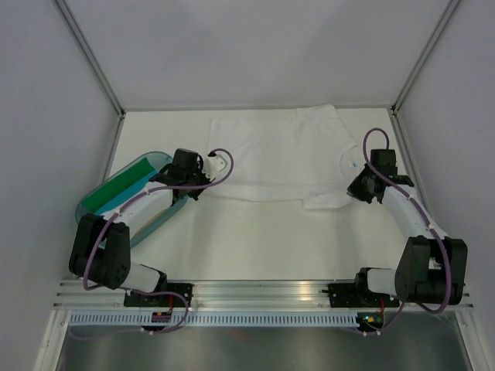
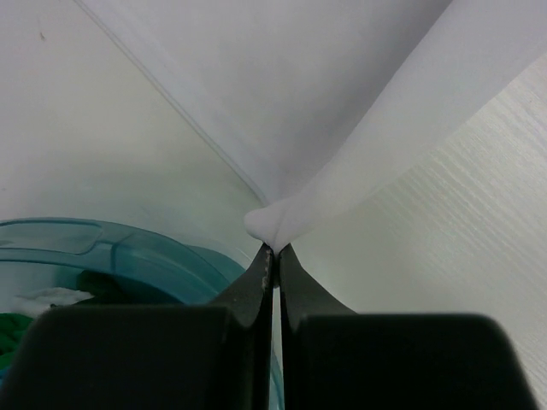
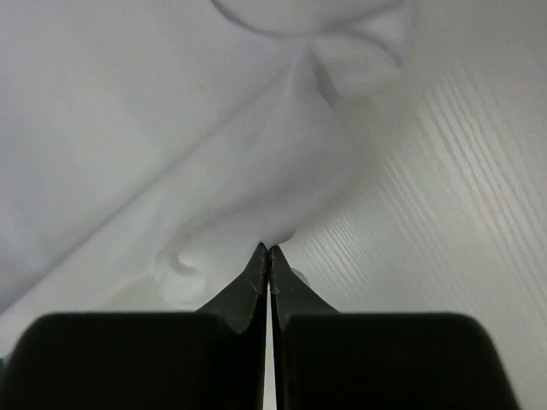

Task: Roll the t-shirts
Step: Fold the tshirt

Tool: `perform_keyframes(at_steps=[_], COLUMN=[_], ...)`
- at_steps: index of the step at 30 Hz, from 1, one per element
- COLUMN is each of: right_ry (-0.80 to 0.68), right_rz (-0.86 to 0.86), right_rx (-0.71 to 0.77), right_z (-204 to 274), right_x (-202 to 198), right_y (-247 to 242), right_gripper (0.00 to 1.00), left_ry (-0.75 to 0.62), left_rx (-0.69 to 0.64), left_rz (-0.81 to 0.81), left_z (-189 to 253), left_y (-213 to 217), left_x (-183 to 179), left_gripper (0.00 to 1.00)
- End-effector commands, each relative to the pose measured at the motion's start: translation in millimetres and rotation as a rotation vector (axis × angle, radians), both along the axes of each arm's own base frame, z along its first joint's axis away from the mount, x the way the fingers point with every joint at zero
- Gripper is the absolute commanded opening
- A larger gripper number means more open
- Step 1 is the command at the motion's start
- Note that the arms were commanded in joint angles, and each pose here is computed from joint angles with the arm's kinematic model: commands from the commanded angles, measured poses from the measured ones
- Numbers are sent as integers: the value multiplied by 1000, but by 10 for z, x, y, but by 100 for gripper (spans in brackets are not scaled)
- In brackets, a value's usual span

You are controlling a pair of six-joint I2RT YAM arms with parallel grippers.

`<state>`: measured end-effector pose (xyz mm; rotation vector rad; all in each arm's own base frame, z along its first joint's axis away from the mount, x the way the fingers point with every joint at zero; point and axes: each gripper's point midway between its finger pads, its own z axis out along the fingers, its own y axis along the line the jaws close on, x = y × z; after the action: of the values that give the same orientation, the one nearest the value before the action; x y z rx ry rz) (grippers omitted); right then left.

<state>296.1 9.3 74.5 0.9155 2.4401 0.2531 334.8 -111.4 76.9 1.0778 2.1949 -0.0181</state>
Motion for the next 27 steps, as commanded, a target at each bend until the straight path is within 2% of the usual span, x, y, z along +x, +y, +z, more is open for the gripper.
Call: perform_keyframes(at_steps=[1,6,12,21,27], right_ry=[-166,-209,-194,-158,-174], right_rz=[36,94,122,146,124], right_rx=[-60,-84,-96,-97,-97], right_z=[558,648,511,264,275], right_x=[552,1034,1560,1845,1968], right_y=[-82,-101,-139,-145,-166], right_gripper=[0,0,0,0,0], left_ry=[-72,-52,-71,-41,-29], left_rx=[11,55,91,141,161], left_rz=[44,54,91,114,143], left_z=[246,140,159,-30,-123], left_y=[6,0,4,42,60], left_x=[292,518,776,919,993], left_gripper=[2,2,2,2,2])
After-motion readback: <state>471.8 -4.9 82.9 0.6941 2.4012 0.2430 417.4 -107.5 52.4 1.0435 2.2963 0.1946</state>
